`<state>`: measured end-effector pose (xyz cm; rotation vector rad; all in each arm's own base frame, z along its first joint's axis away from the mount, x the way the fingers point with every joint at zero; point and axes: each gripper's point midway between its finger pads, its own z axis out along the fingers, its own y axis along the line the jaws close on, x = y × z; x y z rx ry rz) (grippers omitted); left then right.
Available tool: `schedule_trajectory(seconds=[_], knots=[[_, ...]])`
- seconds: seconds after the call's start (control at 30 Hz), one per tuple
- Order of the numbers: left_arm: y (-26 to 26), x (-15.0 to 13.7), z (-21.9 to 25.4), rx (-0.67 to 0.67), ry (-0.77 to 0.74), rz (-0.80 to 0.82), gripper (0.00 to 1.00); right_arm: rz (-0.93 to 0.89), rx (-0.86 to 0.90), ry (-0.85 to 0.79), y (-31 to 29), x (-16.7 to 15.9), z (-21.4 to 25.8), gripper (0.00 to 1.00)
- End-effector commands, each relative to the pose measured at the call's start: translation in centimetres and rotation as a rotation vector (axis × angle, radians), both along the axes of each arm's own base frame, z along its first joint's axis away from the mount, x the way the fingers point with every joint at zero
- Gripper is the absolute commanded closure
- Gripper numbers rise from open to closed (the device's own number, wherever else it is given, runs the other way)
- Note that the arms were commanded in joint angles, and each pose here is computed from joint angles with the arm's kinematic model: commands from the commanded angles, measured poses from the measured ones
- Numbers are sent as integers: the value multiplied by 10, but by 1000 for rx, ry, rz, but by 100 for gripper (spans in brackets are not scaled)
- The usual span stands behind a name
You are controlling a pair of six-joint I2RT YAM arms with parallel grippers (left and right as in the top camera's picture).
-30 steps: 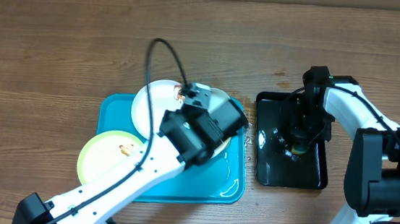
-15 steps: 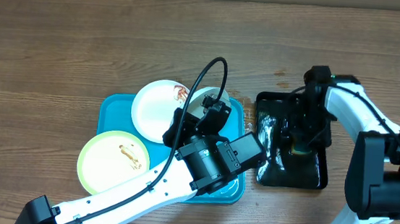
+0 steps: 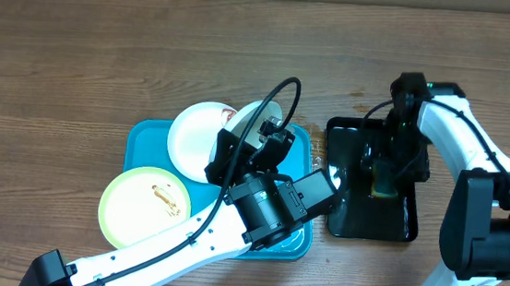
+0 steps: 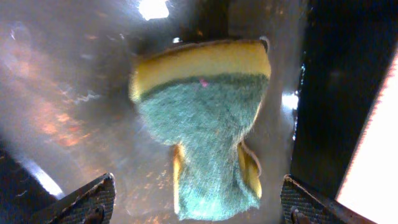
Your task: Clean dirty plates on tray and stack at the side
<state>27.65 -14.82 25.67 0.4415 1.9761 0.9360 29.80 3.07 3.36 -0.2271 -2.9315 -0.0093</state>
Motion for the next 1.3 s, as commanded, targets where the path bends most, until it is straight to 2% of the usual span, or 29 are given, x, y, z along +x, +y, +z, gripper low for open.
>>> schedule_trajectory(seconds=[0.0, 0.07, 0.1, 0.13, 0.17, 0.27, 0.3, 0.4, 0.43, 0.47, 0.5, 0.53, 0.57, 0.63, 0.87, 0.9, 0.97, 1.0, 1.2, 1.23, 1.27], knots=[[0, 0, 23, 14, -84, -5, 96, -22, -26, 24, -3, -14, -14, 16], [-1, 0, 21, 5, -74, -7, 96, -37, -26, 31, -1, -20, -22, 22], [-2, 0, 19, -2, -70, -8, 96, -36, -25, 31, 0, -22, -26, 30], [-3, 0, 19, -10, -68, -8, 96, -31, -17, 27, 3, -24, -32, 43], [-3, 0, 18, -12, -67, -9, 96, -30, -13, 25, 4, -24, -34, 46], [-3, 0, 18, -21, -67, -7, 96, -23, -9, 18, 6, -27, -41, 80], [-4, 0, 17, -24, -63, -8, 96, -23, -10, 21, 6, -28, -42, 96], [-4, 0, 14, -34, -45, -10, 96, -22, -11, 27, 6, -30, -42, 96], [-4, 0, 13, -36, -42, -9, 96, -22, -11, 30, 6, -31, -42, 86], [-4, 0, 13, -37, -40, -10, 96, -22, -11, 34, 6, -31, -41, 60], [-4, 0, 12, -38, -39, -10, 96, -22, -12, 39, 6, -32, -40, 38], [-4, 0, 12, -38, -39, -10, 96, -22, -13, 44, 6, -33, -39, 30], [-4, 0, 12, -38, -39, -10, 96, -22, -13, 49, 6, -33, -37, 28], [-4, -1, 12, -37, -36, -10, 96, -22, -13, 48, 6, -32, -35, 27], [-6, -2, 7, -52, -11, -15, 96, -31, 17, 97, 11, -43, -31, 41], [-6, -2, 7, -54, -8, -15, 96, -31, 17, 100, 11, -44, -31, 52], [-6, -2, 7, -54, -7, -16, 96, -31, 17, 99, 11, -43, -31, 91], [-6, -2, 7, -54, -7, -16, 96, -31, 17, 98, 11, -43, -31, 96], [-6, -2, 7, -54, -7, -16, 96, -31, 17, 96, 11, -43, -31, 96], [-6, -2, 7, -54, -7, -16, 96, -30, 16, 103, 11, -44, -31, 81], [-6, -2, 7, -54, -7, -16, 96, -30, 15, 115, 11, -47, -30, 55]])
